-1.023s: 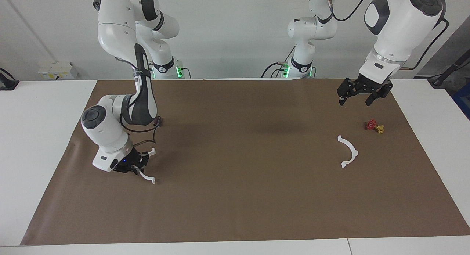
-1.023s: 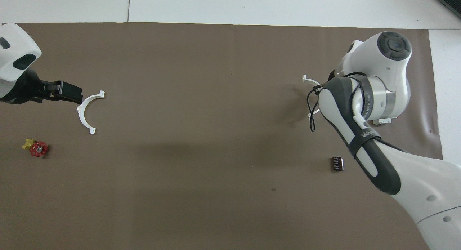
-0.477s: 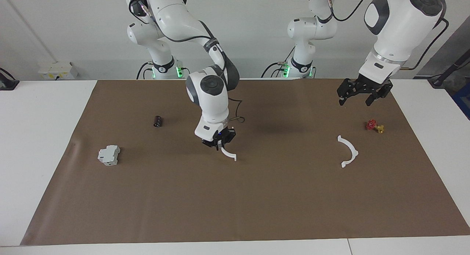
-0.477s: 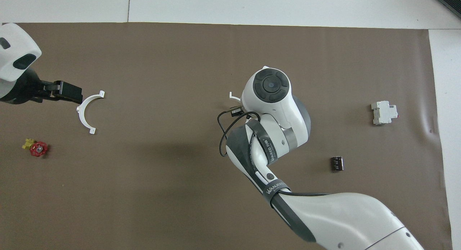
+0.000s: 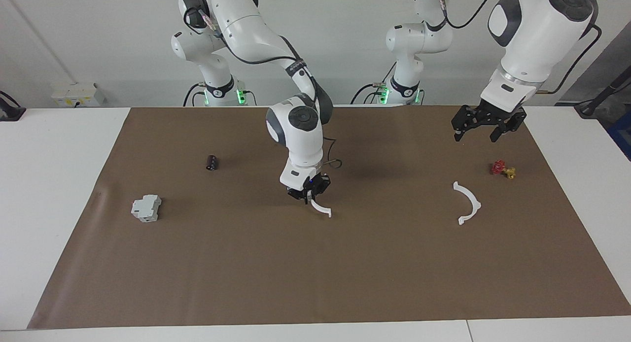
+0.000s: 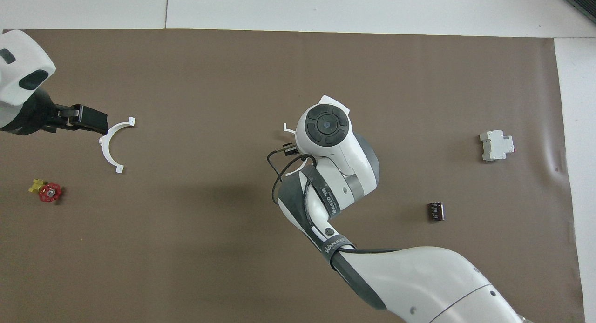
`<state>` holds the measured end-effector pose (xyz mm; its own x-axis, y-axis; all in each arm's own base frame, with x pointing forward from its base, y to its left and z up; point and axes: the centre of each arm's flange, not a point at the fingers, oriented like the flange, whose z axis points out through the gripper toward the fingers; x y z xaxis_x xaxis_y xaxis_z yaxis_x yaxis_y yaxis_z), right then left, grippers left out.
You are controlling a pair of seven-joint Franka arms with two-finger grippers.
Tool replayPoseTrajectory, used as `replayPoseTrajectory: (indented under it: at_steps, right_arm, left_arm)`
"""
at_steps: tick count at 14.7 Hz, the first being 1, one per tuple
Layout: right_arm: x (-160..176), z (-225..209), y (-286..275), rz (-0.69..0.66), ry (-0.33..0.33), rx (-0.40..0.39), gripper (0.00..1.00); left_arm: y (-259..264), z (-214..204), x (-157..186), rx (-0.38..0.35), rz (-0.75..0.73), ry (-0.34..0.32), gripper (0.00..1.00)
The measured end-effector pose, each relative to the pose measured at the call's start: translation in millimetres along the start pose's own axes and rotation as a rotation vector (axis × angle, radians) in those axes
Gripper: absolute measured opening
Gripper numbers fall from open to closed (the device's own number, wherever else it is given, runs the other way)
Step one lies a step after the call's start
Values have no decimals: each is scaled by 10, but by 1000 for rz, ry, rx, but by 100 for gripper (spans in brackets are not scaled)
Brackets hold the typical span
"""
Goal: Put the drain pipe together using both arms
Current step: 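Carry the clamp half toward the table center with the right gripper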
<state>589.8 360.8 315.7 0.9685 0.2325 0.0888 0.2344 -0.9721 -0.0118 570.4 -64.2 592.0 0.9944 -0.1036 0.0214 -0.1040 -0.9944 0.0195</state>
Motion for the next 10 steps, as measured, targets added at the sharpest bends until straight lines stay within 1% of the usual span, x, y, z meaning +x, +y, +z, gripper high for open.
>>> replayPoseTrajectory:
  at_steps: [10]
  right_arm:
    - [-73,119,-252,-45,10,-9,21]
  left_arm:
    - [-57,-27,-7,1,-10,6,100]
